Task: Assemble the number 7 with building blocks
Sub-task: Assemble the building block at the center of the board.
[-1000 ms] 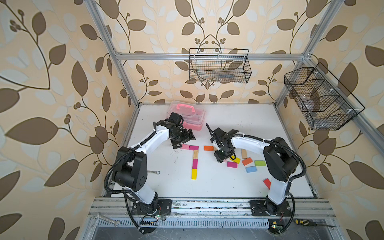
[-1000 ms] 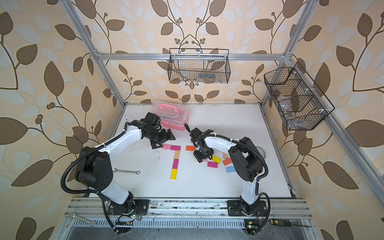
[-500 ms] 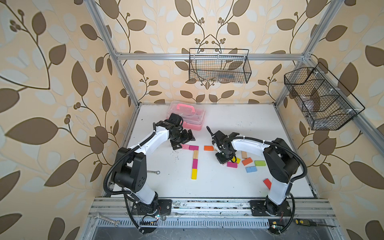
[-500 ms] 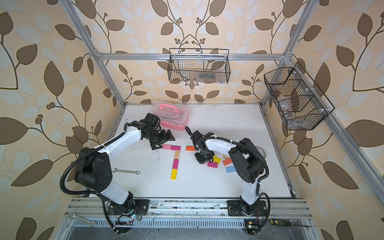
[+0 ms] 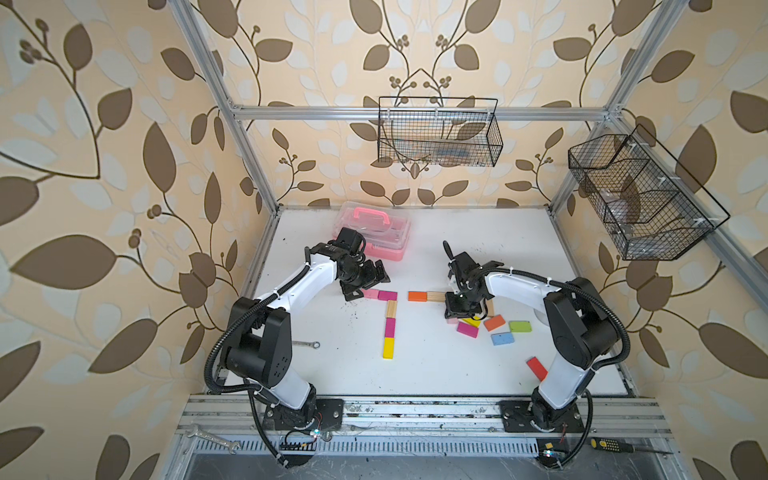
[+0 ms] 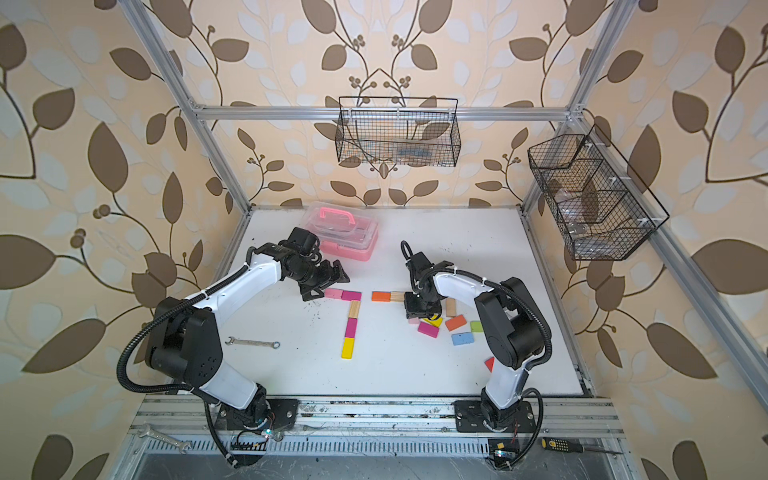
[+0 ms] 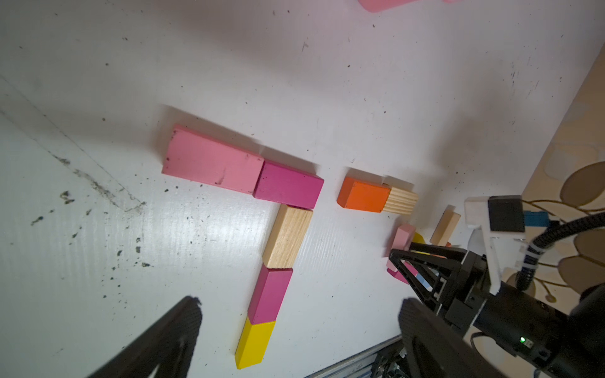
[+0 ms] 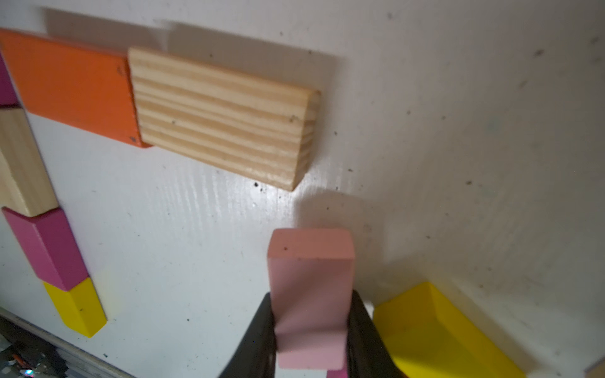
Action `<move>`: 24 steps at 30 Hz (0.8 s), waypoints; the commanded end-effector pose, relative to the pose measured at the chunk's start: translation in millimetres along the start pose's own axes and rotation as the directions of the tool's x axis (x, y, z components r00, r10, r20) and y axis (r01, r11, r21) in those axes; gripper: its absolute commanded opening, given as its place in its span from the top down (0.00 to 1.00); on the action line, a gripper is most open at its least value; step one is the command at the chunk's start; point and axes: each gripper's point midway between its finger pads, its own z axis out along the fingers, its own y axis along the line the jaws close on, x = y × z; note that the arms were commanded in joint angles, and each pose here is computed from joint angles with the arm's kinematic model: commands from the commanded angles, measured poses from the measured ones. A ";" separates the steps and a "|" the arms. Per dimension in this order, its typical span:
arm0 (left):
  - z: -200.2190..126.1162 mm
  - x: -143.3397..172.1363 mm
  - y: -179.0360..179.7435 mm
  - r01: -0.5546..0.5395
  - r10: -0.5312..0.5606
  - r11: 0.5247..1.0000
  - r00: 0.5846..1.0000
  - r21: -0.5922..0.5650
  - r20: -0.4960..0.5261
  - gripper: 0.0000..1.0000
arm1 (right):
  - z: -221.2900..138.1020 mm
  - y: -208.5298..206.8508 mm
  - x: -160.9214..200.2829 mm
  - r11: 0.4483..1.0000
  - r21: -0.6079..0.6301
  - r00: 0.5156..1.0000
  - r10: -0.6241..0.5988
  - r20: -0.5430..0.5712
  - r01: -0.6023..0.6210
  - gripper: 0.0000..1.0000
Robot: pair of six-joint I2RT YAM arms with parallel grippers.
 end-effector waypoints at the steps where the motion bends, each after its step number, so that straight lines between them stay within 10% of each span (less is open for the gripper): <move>1: -10.9 0.9 -5.8 -0.009 0.009 1.000 1.000 0.025 0.028 0.03 | 1.7 11.0 2.1 0.999 -0.048 1.000 0.021 -0.019 -0.021 0.82; 18: -13.5 1.8 -5.6 -0.021 0.021 1.000 1.000 0.014 0.021 0.03 | 13.4 5.2 -10.9 0.999 -0.011 0.999 0.045 -0.020 -0.045 0.81; 24: -13.2 1.2 -6.5 -0.024 0.024 1.000 1.000 0.015 0.019 0.03 | 13.8 5.6 -12.3 0.999 -0.005 0.999 0.043 -0.024 -0.044 0.65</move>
